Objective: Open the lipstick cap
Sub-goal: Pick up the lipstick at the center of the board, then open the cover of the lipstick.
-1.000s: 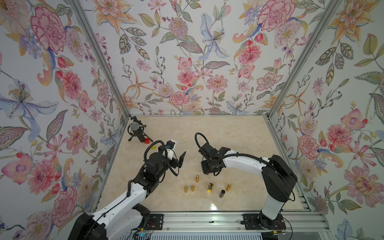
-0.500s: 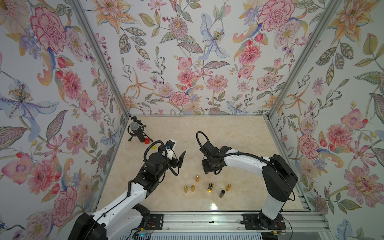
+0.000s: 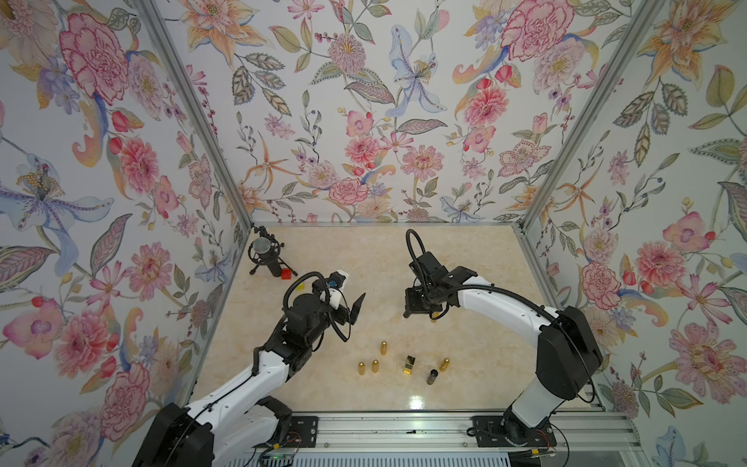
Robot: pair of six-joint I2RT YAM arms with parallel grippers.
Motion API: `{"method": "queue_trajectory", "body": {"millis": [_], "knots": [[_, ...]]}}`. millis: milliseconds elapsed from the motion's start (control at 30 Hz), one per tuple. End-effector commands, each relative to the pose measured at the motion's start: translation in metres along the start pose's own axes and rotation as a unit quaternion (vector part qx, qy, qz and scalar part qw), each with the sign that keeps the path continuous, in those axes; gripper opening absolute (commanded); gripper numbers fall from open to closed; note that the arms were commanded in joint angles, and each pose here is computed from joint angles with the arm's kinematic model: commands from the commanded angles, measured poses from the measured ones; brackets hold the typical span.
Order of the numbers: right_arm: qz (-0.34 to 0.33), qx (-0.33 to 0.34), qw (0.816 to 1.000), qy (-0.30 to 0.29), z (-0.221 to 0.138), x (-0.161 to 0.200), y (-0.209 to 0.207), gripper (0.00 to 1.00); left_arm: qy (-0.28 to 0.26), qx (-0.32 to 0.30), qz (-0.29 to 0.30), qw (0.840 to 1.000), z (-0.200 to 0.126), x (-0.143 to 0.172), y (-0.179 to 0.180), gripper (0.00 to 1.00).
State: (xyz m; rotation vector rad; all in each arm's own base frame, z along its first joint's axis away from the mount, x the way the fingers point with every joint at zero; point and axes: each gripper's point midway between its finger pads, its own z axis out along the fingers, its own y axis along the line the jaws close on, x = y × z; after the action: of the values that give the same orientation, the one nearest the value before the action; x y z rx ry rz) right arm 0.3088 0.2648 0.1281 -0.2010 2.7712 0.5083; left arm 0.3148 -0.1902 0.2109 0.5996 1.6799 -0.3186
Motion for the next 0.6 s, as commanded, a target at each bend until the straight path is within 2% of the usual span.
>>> {"method": "queue_trajectory", "body": {"millis": [0,167,300,567], "knots": [[0.009,-0.043,0.999,-0.012,-0.033,-0.018,0.004,0.19,-0.047,0.045,0.050,0.997,0.011,-0.032,-0.019,0.99],[0.005,-0.083,0.996,-0.022,-0.054,-0.035,0.022,0.20,-0.051,0.109,0.126,0.985,0.031,-0.037,-0.054,0.99],[0.009,-0.117,0.993,-0.015,-0.060,-0.040,0.036,0.20,-0.023,0.139,0.183,0.973,0.052,-0.029,-0.083,0.98],[0.002,-0.147,0.989,-0.005,-0.066,-0.038,0.053,0.20,-0.002,0.173,0.213,0.962,0.078,-0.018,-0.105,0.91]]}}
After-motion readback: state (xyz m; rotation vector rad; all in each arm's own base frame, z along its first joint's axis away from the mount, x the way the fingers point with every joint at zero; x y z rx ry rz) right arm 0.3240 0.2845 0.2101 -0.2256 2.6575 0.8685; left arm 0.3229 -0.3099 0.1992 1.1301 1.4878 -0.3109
